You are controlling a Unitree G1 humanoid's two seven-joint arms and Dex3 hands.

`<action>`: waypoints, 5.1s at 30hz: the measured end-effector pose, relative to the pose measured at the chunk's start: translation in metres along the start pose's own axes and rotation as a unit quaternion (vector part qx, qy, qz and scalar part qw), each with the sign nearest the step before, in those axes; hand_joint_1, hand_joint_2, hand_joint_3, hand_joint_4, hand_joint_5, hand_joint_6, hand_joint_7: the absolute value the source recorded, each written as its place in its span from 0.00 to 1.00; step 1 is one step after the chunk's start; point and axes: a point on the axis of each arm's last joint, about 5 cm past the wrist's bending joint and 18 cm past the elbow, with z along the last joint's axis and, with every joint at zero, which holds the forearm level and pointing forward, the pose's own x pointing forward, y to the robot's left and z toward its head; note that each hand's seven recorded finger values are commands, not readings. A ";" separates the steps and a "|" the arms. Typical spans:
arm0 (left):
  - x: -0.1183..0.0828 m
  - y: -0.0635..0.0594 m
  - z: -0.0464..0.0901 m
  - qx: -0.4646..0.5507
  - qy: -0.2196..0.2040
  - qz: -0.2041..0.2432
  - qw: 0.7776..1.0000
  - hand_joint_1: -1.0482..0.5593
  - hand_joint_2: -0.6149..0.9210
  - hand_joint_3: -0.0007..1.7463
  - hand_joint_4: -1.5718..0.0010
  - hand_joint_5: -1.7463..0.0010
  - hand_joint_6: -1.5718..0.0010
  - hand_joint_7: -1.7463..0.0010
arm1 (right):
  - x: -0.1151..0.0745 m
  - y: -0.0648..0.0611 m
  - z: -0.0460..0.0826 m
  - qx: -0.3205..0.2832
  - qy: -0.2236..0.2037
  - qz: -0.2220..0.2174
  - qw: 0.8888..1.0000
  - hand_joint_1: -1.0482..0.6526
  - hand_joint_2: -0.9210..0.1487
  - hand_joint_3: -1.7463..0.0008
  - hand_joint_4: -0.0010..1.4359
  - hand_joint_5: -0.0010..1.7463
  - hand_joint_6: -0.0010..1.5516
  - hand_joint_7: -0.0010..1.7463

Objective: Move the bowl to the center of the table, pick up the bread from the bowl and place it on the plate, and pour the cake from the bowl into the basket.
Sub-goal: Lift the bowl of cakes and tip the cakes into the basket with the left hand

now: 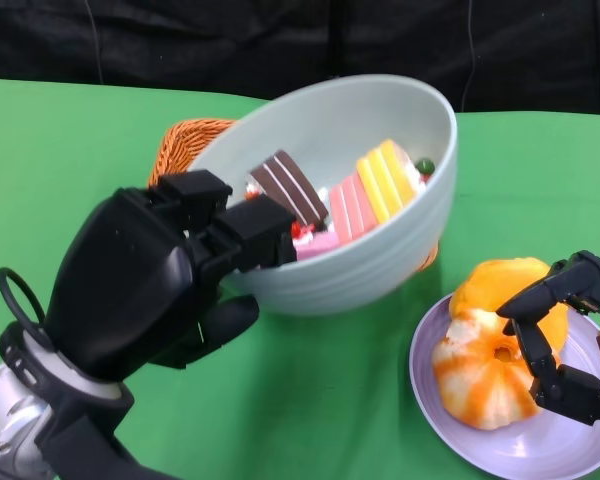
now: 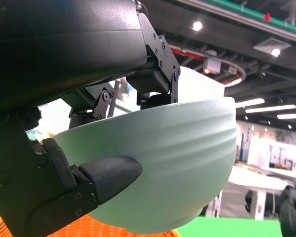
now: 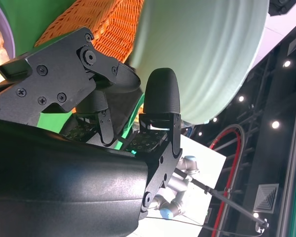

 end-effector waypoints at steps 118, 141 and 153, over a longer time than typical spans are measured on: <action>0.066 -0.079 -0.005 -0.842 0.328 0.248 0.349 0.46 0.58 0.92 0.29 0.00 0.44 0.00 | -0.004 0.007 -0.007 0.016 0.015 0.015 1.000 0.57 0.46 0.34 0.51 0.85 0.47 0.70; 0.062 -0.108 -0.009 -0.913 0.187 0.227 0.282 0.42 0.62 0.90 0.29 0.00 0.44 0.00 | -0.004 0.007 -0.008 0.015 0.018 0.015 1.000 0.57 0.51 0.32 0.53 0.83 0.49 0.69; 0.054 -0.118 -0.012 -0.927 0.144 0.218 0.270 0.41 0.63 0.89 0.29 0.00 0.43 0.00 | -0.005 0.007 -0.008 0.016 0.020 0.016 1.000 0.57 0.51 0.32 0.52 0.83 0.49 0.68</action>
